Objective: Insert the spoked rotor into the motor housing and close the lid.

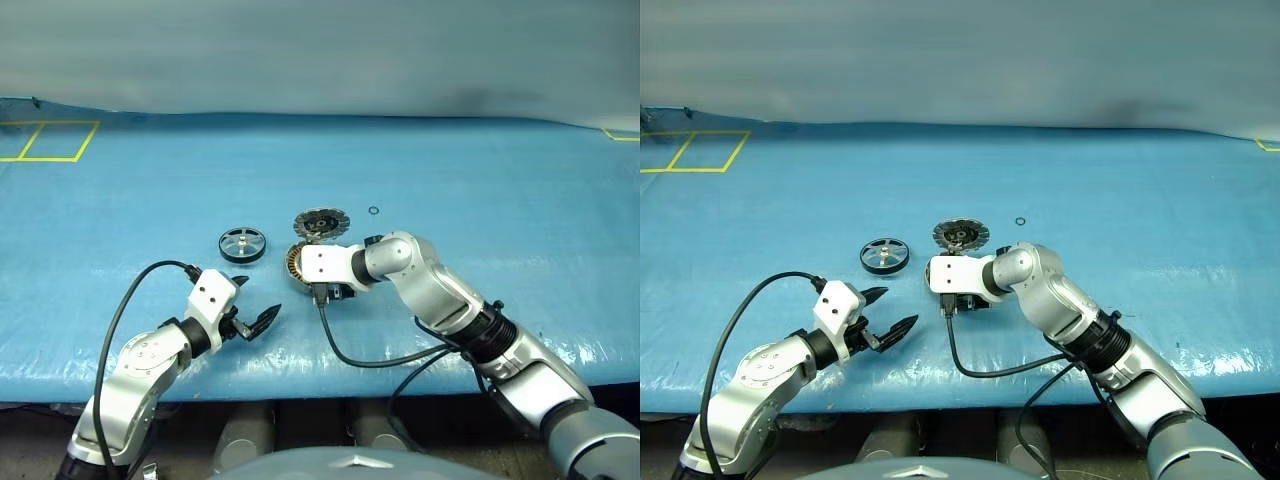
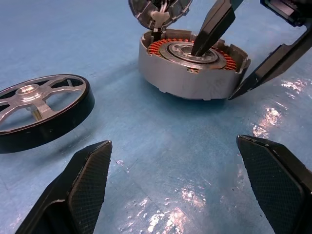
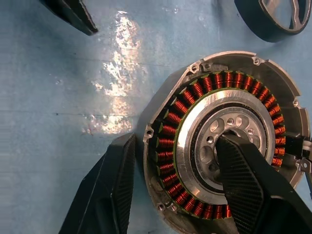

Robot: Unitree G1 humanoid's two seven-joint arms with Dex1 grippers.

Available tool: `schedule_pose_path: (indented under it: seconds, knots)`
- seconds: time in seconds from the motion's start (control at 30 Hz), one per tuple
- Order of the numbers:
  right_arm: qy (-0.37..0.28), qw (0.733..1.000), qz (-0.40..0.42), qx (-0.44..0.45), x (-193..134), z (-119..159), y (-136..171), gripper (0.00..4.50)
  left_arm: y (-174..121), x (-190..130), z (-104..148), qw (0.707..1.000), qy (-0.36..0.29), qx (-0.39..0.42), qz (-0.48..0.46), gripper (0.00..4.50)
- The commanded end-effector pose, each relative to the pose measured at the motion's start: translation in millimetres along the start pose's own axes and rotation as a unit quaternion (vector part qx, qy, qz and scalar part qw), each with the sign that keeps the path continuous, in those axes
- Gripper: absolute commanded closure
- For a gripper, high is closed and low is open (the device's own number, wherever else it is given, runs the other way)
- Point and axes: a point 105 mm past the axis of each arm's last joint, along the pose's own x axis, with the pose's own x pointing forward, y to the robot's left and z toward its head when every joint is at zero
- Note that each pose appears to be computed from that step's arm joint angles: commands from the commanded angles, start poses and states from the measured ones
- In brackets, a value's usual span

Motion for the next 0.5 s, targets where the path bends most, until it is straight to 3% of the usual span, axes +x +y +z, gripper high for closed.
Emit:
schedule_pose_path:
  seconds: [0.03, 0.33, 0.5]
  knots:
    - [-0.016, 1.000, 0.000, 0.011, -1.3, 7.3, 8.5, 2.21, -3.2, 0.4, 12.2, 1.000, -0.024, 0.014, -0.009, 0.00]
    - [-0.021, 0.999, -0.013, 0.033, 3.4, 10.4, 11.3, 2.21, -4.4, 3.0, 12.6, 0.999, -0.024, 0.014, -0.015, 0.00]
    - [-0.022, 0.999, -0.030, 0.027, 1.8, 13.2, 5.4, 0.71, -4.2, 1.7, 11.9, 1.000, -0.023, 0.013, -0.014, 0.00]
